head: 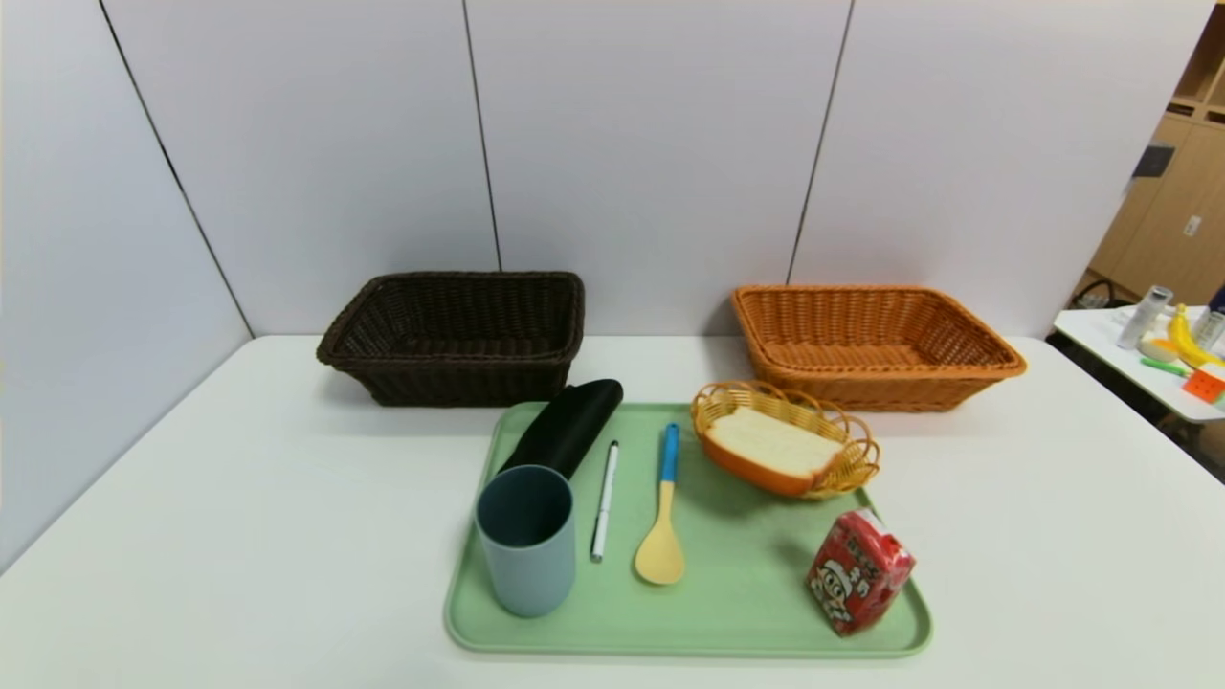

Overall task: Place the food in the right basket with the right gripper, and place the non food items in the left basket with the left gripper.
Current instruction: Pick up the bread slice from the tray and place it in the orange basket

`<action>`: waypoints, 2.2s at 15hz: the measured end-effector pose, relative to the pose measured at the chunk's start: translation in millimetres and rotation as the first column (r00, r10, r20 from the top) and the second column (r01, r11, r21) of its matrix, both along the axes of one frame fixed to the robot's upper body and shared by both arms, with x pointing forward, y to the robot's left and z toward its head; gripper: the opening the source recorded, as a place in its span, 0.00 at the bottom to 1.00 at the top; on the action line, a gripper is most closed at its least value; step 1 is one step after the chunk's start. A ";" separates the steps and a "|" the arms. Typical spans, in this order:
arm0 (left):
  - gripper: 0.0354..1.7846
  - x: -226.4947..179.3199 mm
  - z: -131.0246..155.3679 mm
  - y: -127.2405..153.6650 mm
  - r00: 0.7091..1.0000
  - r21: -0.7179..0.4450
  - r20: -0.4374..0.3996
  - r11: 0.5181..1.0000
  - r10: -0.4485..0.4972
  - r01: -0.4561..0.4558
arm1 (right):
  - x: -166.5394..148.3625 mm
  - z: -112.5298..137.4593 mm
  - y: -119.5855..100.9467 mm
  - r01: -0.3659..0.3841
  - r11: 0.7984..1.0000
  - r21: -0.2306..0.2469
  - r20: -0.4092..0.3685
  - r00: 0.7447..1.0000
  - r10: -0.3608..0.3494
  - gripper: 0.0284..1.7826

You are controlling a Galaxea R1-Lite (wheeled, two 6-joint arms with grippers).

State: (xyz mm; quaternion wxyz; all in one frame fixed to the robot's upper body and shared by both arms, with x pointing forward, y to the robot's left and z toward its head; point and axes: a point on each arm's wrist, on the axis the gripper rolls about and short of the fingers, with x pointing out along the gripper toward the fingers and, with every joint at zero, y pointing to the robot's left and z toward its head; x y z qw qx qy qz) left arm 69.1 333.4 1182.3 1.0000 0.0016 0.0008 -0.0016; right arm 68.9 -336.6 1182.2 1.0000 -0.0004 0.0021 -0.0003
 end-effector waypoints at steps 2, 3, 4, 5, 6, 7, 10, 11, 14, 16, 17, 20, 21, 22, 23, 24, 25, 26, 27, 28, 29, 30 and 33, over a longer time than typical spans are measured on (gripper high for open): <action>0.94 0.0 0.0 0.0 1.000 0.001 0.000 1.000 0.000 0.000 | 0.0 -0.1 0.0 -0.001 1.000 -0.013 0.000 1.000 0.001 0.96; 0.94 0.0 0.0 0.0 1.000 0.003 0.000 1.000 0.000 0.000 | 0.1 -0.4 0.0 -0.002 1.000 -0.020 -0.003 1.000 0.002 0.96; 0.94 0.0 0.0 0.0 1.000 0.005 0.000 1.000 0.000 0.000 | 0.1 -0.4 0.1 -0.006 1.000 -0.029 -0.003 1.000 0.006 0.96; 0.94 0.0 0.2 0.1 1.000 0.006 0.002 1.000 0.002 -0.002 | 0.1 -0.5 0.3 -0.015 0.999 -0.049 -0.003 1.000 0.014 0.96; 0.94 -0.2 1.4 0.1 1.000 0.008 0.008 1.000 0.003 -0.003 | 0.1 -0.3 0.4 -0.018 0.998 -0.062 -0.001 1.000 0.018 0.96; 0.94 -1.9 7.7 0.0 0.999 0.012 0.032 1.000 0.000 -0.001 | -0.5 2.4 0.5 -0.021 0.998 -0.063 0.013 1.000 0.022 0.96; 0.94 -9.0 37.6 -0.8 0.997 0.021 0.074 0.999 -0.038 0.036 | -10.6 35.5 1.8 -0.074 0.996 -0.054 0.091 0.993 0.079 0.96; 0.94 -8.8 50.4 -1.3 0.996 0.022 0.076 0.998 -0.056 0.054 | -12.9 46.7 2.2 -0.095 0.994 -0.054 0.094 0.991 0.100 0.96; 0.94 4.4 95.5 -1.9 0.992 0.023 0.097 0.996 -0.085 0.083 | -10.4 84.0 2.5 -0.144 0.988 -0.054 0.099 0.984 0.149 0.96; 0.94 30.2 131.8 -2.1 0.989 0.023 0.116 0.996 -0.092 0.090 | 4.7 114.9 2.5 -0.175 0.984 -0.044 0.089 0.980 0.178 0.96; 0.94 46.8 149.9 -2.1 0.987 0.026 0.134 0.996 -0.093 0.090 | 17.1 132.8 3.0 -0.186 0.982 -0.038 0.091 0.978 0.189 0.96; 0.94 110.0 192.8 -2.2 0.980 0.029 0.172 0.995 -0.096 0.092 | 65.6 179.2 6.1 -0.207 0.978 -0.027 0.082 0.975 0.208 0.96; 0.94 133.0 200.9 -2.2 0.980 0.029 0.176 0.995 -0.096 0.092 | 87.6 191.4 7.7 -0.210 0.977 -0.023 0.073 0.975 0.211 0.96; 0.94 156.3 205.9 -2.1 0.980 0.028 0.176 0.995 -0.094 0.091 | 109.2 200.6 9.3 -0.213 0.977 -0.022 0.070 0.974 0.214 0.96; 0.94 181.2 206.3 -2.0 0.983 0.027 0.163 0.996 -0.090 0.087 | 131.2 207.7 11.0 -0.214 0.977 -0.020 0.071 0.974 0.215 0.96; 0.94 203.3 204.5 -1.9 0.985 0.026 0.152 0.996 -0.086 0.083 | 154.7 214.6 12.8 -0.215 0.976 -0.020 0.078 0.973 0.216 0.96; 0.94 225.4 200.1 -1.7 0.987 0.025 0.139 0.997 -0.078 0.075 | 175.5 219.3 14.4 -0.214 0.977 -0.020 0.081 0.973 0.215 0.96; 0.94 244.2 196.0 -1.5 0.989 0.025 0.133 0.998 -0.067 0.064 | 194.7 222.0 15.9 -0.214 0.977 -0.018 0.076 0.974 0.215 0.96; 0.94 262.5 190.8 -1.1 0.991 0.025 0.127 0.999 -0.048 0.045 | 213.3 221.9 17.9 -0.216 0.976 -0.013 0.061 0.974 0.216 0.96; 0.94 277.0 186.8 -0.6 0.991 0.031 0.127 0.999 -0.027 0.024 | 227.9 218.9 19.9 -0.218 0.976 -0.007 0.038 0.975 0.218 0.96; 0.94 288.3 182.4 -0.5 0.992 0.045 0.123 0.999 -0.011 0.006 | 239.6 214.1 23.5 -0.231 0.973 -0.001 0.011 0.973 0.231 0.96; 0.94 296.2 177.2 -0.9 0.994 0.050 0.108 0.999 -0.008 0.003 | 248.3 207.8 28.2 -0.251 0.968 0.000 -0.036 0.967 0.251 0.96; 0.94 307.8 166.1 -1.2 0.998 0.051 0.069 0.999 -0.008 0.005 | 257.7 206.3 45.7 -0.324 0.946 -0.008 -0.197 0.928 0.316 0.96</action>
